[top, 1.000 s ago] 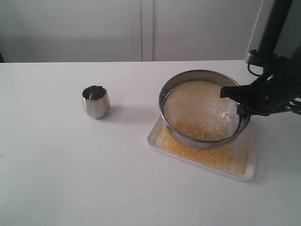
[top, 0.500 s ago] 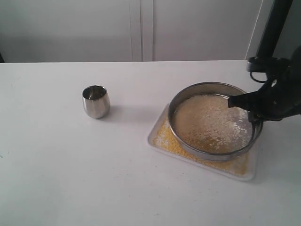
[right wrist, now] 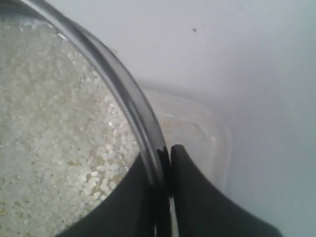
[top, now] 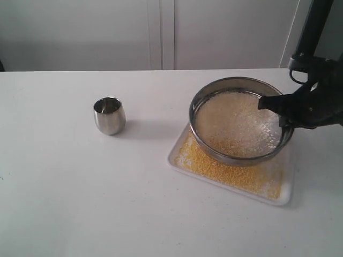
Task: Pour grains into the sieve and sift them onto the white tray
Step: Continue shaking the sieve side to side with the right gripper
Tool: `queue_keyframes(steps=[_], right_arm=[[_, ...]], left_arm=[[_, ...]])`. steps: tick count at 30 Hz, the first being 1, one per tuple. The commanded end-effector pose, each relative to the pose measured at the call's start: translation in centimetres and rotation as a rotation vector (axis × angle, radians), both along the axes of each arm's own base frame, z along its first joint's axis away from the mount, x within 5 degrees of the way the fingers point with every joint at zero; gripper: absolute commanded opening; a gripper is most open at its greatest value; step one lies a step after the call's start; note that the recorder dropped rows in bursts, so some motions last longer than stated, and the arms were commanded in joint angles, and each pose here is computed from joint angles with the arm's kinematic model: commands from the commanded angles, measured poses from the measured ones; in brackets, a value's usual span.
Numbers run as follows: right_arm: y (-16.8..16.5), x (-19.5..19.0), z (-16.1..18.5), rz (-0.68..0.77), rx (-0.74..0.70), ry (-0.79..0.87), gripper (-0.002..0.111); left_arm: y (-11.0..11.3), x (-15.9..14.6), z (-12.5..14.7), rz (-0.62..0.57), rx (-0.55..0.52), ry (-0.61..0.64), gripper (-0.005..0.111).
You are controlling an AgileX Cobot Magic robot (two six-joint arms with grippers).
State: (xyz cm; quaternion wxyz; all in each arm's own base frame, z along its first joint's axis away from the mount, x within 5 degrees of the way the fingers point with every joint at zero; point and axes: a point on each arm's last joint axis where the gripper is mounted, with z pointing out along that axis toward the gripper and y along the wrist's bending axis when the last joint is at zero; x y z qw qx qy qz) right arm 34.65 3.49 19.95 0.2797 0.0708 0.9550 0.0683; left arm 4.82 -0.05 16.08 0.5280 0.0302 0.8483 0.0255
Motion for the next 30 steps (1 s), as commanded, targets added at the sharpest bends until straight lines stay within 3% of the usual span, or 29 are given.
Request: queue_keyframes(steps=[1, 3, 7, 10, 12, 15, 18, 22, 26, 28, 30], right_arm=[[1.1, 0.1, -0.2, 0.034, 0.012, 0.075, 0.0], [-0.3, -0.8, 0.5, 0.034, -0.04, 0.062, 0.0], [-0.1, 0.0, 1.1, -0.06, 0.06, -0.092, 0.0], [1.2, 0.8, 0.2, 0.018, 0.04, 0.024, 0.0], [0.2, 0.0, 0.4, 0.047, -0.026, 0.083, 0.0], [-1.7, -0.7, 1.6, -0.036, -0.027, -0.016, 0.0], [-0.2, 0.3, 1.6, -0.053, 0.055, -0.094, 0.0], [1.0, 0.5, 0.4, 0.039, 0.017, 0.056, 0.0], [-0.9, -0.2, 1.2, -0.024, 0.023, -0.01, 0.0], [0.1, 0.5, 0.8, -0.047, 0.079, -0.056, 0.0], [1.4, 1.0, -0.6, 0.012, 0.068, 0.018, 0.0]], left_arm=[[0.0, 0.0, -0.3, 0.003, -0.011, 0.008, 0.0], [0.0, 0.0, -0.3, 0.003, -0.011, 0.008, 0.0], [0.0, 0.0, -0.3, 0.003, -0.011, 0.008, 0.0], [0.0, 0.0, -0.3, 0.003, -0.011, 0.008, 0.0], [0.0, 0.0, -0.3, 0.003, -0.011, 0.008, 0.0], [0.0, 0.0, -0.3, 0.003, -0.011, 0.008, 0.0], [0.0, 0.0, -0.3, 0.003, -0.011, 0.008, 0.0], [0.0, 0.0, -0.3, 0.003, -0.011, 0.008, 0.0], [0.0, 0.0, -0.3, 0.003, -0.011, 0.008, 0.0], [0.0, 0.0, -0.3, 0.003, -0.011, 0.008, 0.0], [0.0, 0.0, -0.3, 0.003, -0.011, 0.008, 0.0]])
